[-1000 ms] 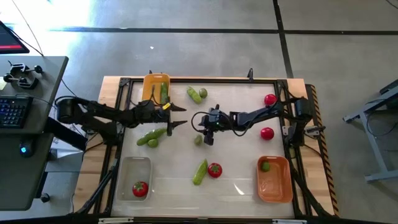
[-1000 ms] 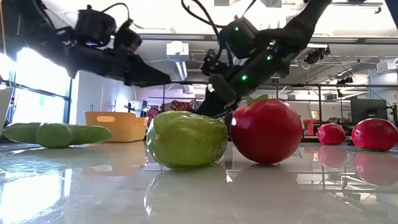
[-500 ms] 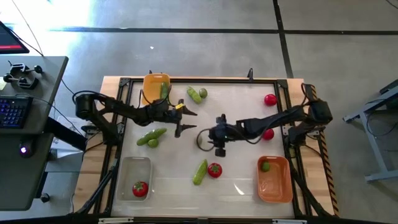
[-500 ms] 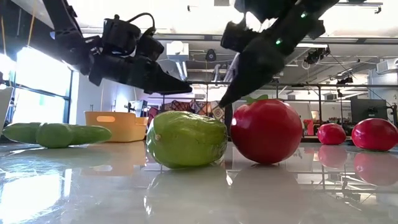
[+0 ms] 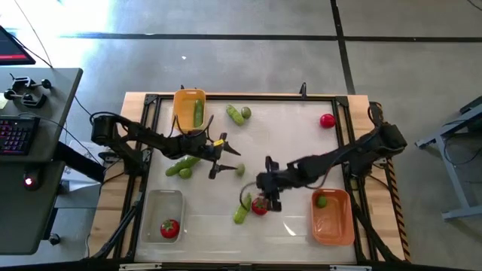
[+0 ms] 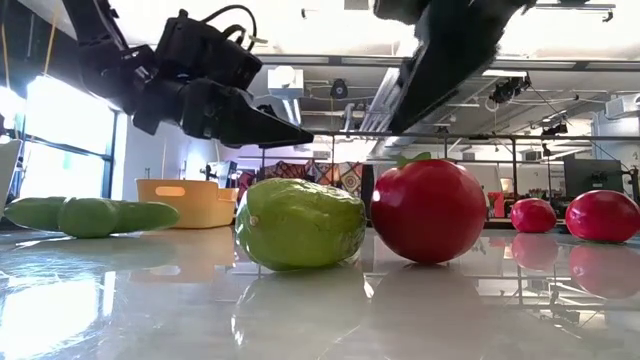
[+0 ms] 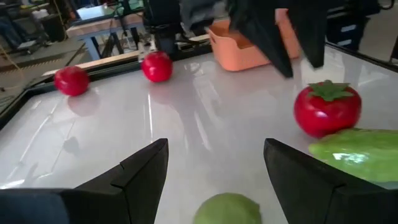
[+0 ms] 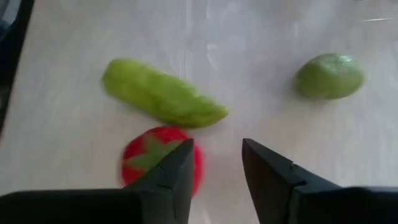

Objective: Sort produce into baskets
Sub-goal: Put the red tomato into the gray bin

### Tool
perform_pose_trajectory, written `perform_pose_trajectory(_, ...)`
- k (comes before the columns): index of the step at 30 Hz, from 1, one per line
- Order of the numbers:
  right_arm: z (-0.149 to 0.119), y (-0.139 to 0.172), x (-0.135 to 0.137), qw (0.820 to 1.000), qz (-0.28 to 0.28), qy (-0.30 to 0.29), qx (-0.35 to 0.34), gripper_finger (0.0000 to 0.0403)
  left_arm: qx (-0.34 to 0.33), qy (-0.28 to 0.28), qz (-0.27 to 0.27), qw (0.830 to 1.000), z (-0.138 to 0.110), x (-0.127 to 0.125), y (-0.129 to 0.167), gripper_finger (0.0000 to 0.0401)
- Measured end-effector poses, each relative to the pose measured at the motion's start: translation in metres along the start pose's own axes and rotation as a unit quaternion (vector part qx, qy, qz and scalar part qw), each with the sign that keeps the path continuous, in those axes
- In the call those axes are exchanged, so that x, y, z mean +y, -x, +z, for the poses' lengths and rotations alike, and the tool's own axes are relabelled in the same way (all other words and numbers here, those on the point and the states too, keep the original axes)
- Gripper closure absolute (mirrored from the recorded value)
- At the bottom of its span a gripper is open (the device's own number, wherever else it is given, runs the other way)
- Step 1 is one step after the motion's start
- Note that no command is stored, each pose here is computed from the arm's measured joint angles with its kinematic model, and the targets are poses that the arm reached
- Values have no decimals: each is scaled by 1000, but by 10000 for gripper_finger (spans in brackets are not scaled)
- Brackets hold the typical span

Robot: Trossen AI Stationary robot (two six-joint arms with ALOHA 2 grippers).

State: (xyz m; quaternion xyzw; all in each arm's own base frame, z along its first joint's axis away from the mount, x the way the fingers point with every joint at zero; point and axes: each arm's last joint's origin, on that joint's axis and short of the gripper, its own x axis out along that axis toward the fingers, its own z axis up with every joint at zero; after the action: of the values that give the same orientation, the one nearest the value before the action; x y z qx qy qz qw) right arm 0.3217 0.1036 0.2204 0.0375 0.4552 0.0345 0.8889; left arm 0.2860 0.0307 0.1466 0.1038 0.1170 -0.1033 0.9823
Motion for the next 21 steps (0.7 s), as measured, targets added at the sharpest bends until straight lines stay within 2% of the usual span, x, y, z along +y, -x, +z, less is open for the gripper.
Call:
perform_pose_trajectory(4, 2, 7, 20, 1000, 8, -7, -9, 220, -1, 13, -8, 1000, 2, -6, -2, 149)
perform_pose_trajectory(9, -4, 9, 29, 999, -18, -38, -7, 134, -2, 15, -18, 1000, 3, -13, -4, 149)
perform_pose_trajectory(12, -5, 9, 31, 999, -16, -47, -8, 96, -3, 13, -23, 1000, 4, -16, -4, 149)
perform_pose_trajectory(16, -6, 2, 31, 998, -19, -60, -2, 70, 0, 16, -12, 1000, 5, -19, -5, 149)
perform_pose_trajectory(21, -10, -13, 32, 998, -27, -58, 14, 64, 0, 14, -14, 1000, 6, -24, -6, 149)
